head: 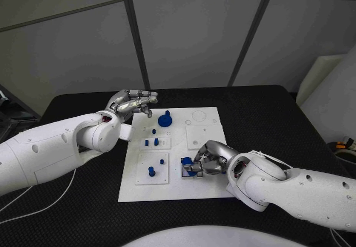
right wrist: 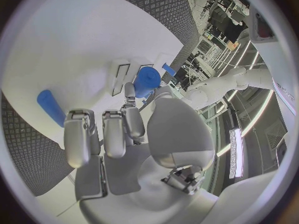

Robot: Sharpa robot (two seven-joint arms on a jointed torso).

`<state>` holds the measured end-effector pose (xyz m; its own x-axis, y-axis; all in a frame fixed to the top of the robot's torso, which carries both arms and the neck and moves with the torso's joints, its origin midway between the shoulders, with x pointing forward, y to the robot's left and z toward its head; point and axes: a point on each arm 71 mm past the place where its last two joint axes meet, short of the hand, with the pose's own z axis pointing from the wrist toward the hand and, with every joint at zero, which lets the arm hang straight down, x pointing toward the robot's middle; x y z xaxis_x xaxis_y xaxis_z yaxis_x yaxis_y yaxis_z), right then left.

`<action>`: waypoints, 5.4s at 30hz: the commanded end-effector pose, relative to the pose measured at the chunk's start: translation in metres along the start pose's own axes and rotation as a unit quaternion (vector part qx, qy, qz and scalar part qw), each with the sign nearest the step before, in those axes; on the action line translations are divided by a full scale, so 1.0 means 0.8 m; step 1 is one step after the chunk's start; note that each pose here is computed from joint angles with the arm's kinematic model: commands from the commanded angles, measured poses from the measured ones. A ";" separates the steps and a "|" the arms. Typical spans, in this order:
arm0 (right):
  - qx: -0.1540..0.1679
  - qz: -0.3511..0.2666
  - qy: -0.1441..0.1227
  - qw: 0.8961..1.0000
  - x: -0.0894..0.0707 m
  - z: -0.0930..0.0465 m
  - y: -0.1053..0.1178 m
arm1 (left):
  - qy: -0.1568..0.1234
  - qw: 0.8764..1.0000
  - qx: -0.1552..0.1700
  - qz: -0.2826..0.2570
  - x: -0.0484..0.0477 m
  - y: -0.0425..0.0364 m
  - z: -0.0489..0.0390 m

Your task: Assemble the parts on the task board

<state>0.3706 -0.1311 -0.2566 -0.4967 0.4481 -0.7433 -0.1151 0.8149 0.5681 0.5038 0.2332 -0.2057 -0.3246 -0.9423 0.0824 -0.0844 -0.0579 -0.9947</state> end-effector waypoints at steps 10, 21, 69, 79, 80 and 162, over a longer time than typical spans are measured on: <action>-0.017 -0.005 -0.003 1.000 0.001 0.001 0.006 | 0.007 1.000 0.003 -0.003 0.002 -0.0015 0.001; -0.035 -0.016 -0.006 0.999 -0.001 -0.009 0.011 | 0.006 1.000 0.002 -0.003 0.001 -0.0014 0.001; -0.038 -0.002 -0.037 0.999 -0.035 -0.044 -0.031 | 0.001 1.000 0.000 -0.001 -0.005 -0.0008 -0.003; 0.020 -0.048 -0.048 0.998 -0.059 -0.067 -0.074 | 0.002 1.000 -0.001 -0.002 -0.003 0.0002 -0.001; 0.022 -0.052 -0.048 0.997 -0.059 -0.067 -0.075 | 0.002 1.000 -0.001 -0.002 -0.003 0.0003 -0.001; 0.095 -0.100 -0.007 0.990 -0.029 -0.037 -0.063 | 0.005 1.000 -0.006 -0.004 -0.004 0.0038 -0.005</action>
<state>0.3669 -0.1913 -0.2478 -0.4036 0.1827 -0.8965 -0.1377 0.9566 0.2570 0.5008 0.2383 -0.2099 -0.3232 -0.9425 0.0845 -0.1000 -0.0548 -0.9935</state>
